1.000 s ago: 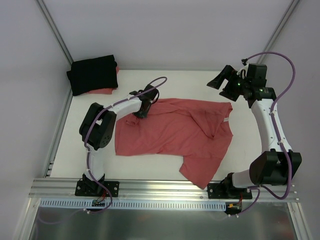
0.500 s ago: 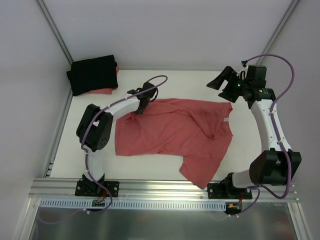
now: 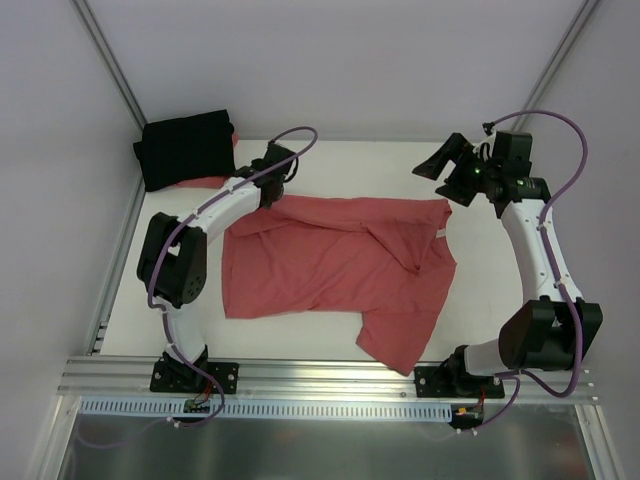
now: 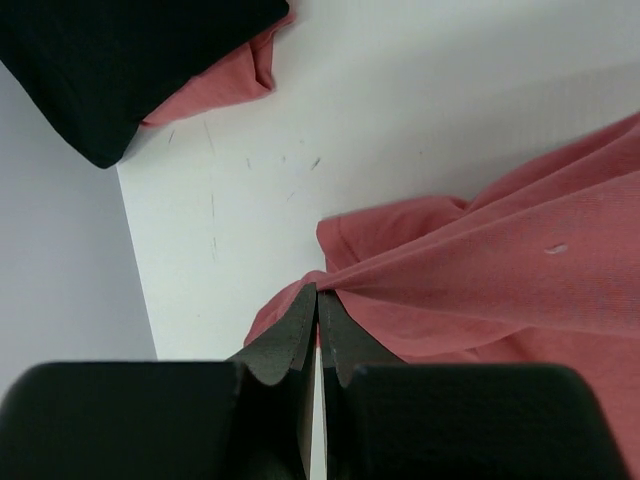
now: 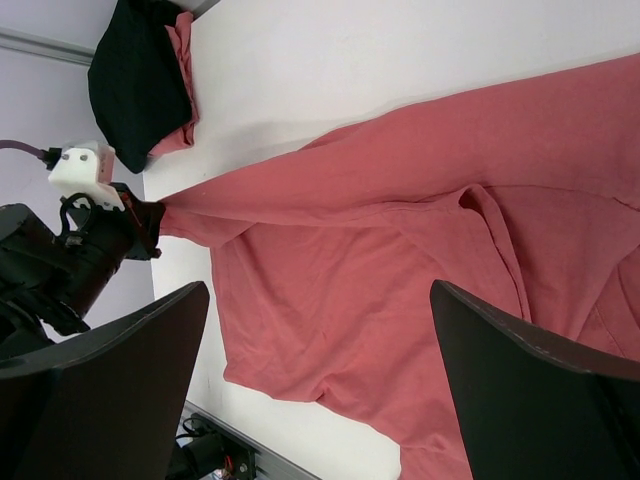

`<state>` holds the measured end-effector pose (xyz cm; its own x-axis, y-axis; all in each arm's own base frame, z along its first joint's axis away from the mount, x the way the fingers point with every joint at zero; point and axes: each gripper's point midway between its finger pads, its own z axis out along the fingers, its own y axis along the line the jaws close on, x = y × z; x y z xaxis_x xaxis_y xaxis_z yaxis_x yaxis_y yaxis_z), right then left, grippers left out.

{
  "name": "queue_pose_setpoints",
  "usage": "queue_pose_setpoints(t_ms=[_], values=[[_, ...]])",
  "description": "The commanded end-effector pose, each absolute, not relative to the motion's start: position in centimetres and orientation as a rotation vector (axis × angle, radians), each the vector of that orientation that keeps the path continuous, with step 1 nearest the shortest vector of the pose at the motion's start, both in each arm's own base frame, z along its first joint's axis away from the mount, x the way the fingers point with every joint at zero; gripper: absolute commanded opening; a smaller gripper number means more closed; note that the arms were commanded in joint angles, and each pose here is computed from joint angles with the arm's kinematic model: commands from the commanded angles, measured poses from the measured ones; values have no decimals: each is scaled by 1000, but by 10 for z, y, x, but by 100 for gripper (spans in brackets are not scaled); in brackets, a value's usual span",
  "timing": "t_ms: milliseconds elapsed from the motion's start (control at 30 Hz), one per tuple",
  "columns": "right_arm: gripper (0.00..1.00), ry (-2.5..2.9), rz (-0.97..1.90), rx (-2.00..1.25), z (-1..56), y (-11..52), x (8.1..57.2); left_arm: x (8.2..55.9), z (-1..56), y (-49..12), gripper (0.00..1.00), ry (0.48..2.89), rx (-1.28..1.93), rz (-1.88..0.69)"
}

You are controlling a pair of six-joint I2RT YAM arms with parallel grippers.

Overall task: Fold and stack the t-shirts
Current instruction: Fold the flattened tshirt in 1/3 of the way

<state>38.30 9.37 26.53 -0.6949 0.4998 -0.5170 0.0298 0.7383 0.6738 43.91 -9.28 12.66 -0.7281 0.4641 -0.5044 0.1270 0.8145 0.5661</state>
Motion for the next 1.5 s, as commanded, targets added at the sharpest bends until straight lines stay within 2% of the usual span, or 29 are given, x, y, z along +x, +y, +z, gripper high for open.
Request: queue_pose_setpoints(t_ms=[0, 333, 633, 667, 733, 767, 800, 867, 1000, 1133, 1233, 1267, 1300, 1467], values=[[99, 2184, 874, 388, 273, 95, 384, 446, 159, -105, 0, 2283, 399, 595], [99, 2172, 887, 414, 273, 93, 386, 394, 127, -131, 0, 2354, 557, 567], [99, 2154, 905, 428, 277, 93, 386, 354, 105, -119, 0, 2457, 556, 618], [99, 2154, 904, 427, 277, 93, 386, 349, 103, -117, 4, 2468, 543, 620], [100, 2163, 894, 421, 275, 93, 384, 343, 104, -114, 41, 2473, 497, 610], [100, 2165, 889, 416, 275, 92, 383, 338, 100, -111, 75, 2483, 468, 607], [99, 2171, 886, 410, 274, 92, 381, 335, 99, -113, 88, 2488, 459, 581], [99, 2182, 892, 388, 271, 94, 378, 331, 102, -118, 99, 2483, 414, 502], [99, 2252, 940, 368, 248, 101, 374, 332, 119, -140, 99, 2440, 290, 272], [99, 2419, 958, 341, 203, 110, 364, 342, 170, -188, 99, 2307, 214, -111], [98, 2465, 972, 328, 178, 115, 363, 352, 211, -209, 99, 2222, 193, -258], [92, 2489, 993, 335, 166, 118, 365, 353, 217, -213, 99, 2214, 202, -274], [90, 2486, 994, 331, 166, 119, 365, 354, 226, -215, 99, 2200, 204, -283], [90, 2568, 1006, 350, 125, 129, 374, 363, 268, -223, 99, 2114, 257, -312]])
